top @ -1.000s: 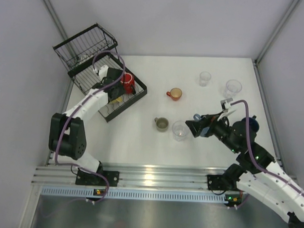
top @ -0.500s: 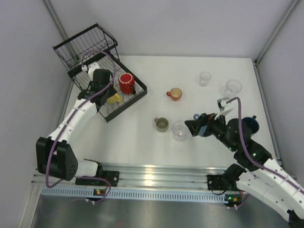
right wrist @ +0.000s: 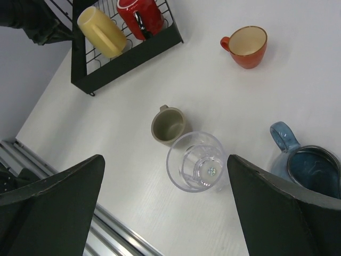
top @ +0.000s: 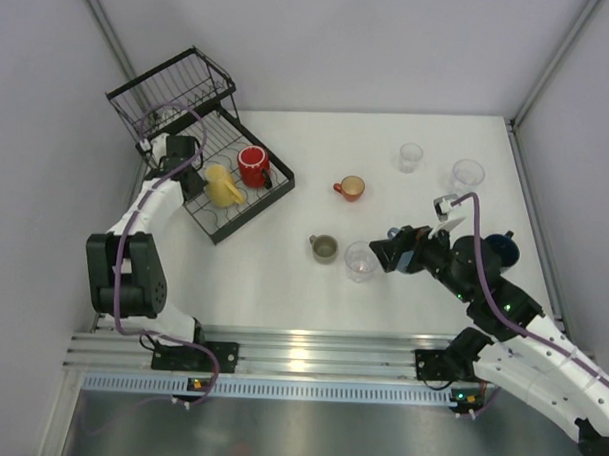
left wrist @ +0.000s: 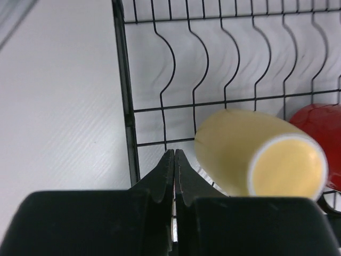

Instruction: Load the cups into the dish rack

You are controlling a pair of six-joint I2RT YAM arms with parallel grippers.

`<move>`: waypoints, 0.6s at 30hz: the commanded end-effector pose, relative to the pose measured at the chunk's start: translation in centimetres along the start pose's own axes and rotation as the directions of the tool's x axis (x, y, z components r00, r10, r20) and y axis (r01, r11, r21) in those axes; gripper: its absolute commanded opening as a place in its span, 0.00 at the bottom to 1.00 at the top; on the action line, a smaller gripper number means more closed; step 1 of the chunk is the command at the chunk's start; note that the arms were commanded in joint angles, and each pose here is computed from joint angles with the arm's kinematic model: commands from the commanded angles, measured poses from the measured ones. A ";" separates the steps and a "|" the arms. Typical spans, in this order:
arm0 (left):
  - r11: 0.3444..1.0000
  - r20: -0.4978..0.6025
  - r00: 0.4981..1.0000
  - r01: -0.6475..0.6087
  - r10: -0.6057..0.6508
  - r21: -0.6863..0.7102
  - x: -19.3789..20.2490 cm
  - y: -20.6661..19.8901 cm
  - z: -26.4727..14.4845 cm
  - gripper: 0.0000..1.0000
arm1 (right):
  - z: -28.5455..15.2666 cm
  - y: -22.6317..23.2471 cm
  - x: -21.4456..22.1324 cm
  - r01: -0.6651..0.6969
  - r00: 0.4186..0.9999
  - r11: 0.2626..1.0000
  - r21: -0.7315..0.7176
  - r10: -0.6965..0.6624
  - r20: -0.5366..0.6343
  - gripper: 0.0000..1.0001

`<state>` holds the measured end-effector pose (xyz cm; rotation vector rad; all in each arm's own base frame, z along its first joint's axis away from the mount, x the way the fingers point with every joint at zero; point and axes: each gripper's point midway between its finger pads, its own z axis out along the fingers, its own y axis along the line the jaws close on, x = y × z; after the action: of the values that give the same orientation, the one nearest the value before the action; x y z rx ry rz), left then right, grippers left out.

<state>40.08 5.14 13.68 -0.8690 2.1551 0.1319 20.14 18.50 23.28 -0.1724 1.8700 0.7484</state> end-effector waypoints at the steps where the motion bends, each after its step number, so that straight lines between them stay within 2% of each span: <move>1: 0.999 -0.002 1.000 0.013 -0.013 0.032 -0.7 -1.4 0.8 0.00 | -0.8 0.8 -2.8 0.001 0.998 1.000 -0.008 0.000 0.063 0.99; 10: 0.987 -0.039 0.999 0.028 -0.022 0.158 0.1 -4.1 1.3 0.00 | -0.5 0.3 -2.8 0.024 0.998 0.999 0.020 -0.026 0.061 0.99; 18: 0.984 -0.050 0.998 -0.032 0.041 0.173 1.2 -4.6 1.5 0.00 | 0.6 0.1 -2.4 0.027 0.999 0.999 0.041 -0.029 0.035 0.99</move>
<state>41.77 2.00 10.80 -0.7951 2.2555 -0.0262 20.88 18.28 22.46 -0.1744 1.9096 0.6818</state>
